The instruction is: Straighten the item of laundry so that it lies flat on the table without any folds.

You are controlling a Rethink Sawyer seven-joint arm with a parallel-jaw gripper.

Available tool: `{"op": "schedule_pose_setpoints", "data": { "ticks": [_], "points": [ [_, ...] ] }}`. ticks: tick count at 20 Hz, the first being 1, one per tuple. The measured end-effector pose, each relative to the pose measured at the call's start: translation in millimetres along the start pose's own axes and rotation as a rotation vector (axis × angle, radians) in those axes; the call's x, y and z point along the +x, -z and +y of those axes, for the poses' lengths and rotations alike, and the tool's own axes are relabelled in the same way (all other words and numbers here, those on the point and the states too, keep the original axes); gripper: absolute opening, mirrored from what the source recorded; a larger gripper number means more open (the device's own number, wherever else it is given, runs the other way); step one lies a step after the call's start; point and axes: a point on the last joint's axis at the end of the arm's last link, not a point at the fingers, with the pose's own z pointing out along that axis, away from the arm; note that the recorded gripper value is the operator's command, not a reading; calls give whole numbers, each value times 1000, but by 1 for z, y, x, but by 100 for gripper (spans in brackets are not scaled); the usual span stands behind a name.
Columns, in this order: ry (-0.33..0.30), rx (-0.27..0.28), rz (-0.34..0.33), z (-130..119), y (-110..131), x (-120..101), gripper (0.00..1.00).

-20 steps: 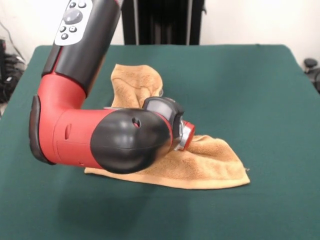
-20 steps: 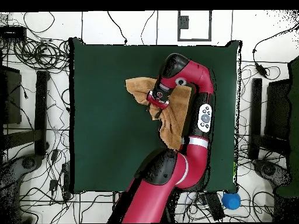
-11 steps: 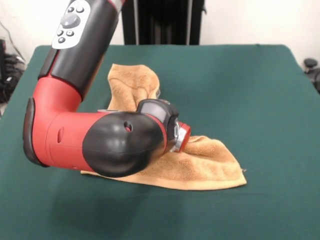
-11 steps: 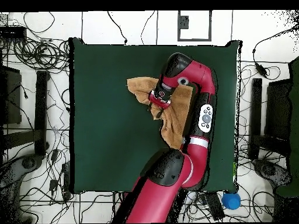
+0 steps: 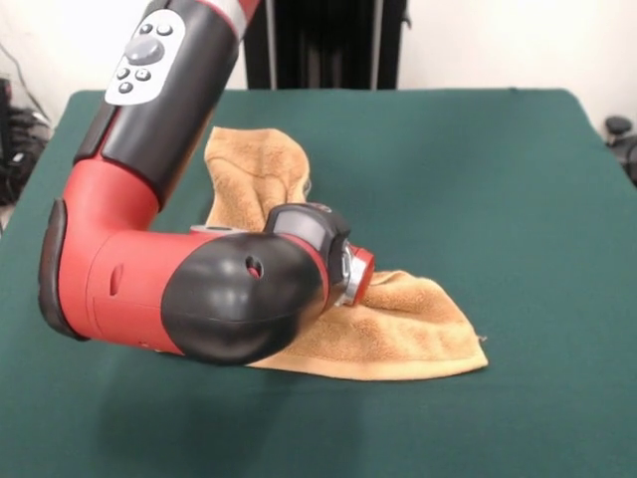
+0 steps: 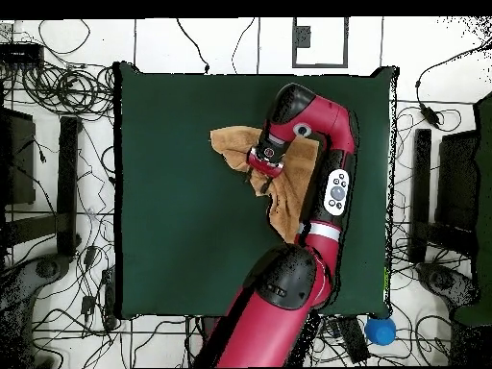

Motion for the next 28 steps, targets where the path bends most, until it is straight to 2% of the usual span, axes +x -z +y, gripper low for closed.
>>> {"op": "schedule_pose_setpoints", "data": {
  "ticks": [12, 28],
  "points": [
    [-4, -8, -24, -9, 15, -9, 100],
    [-11, -34, -30, -17, 24, -13, 100]
  ]
}}
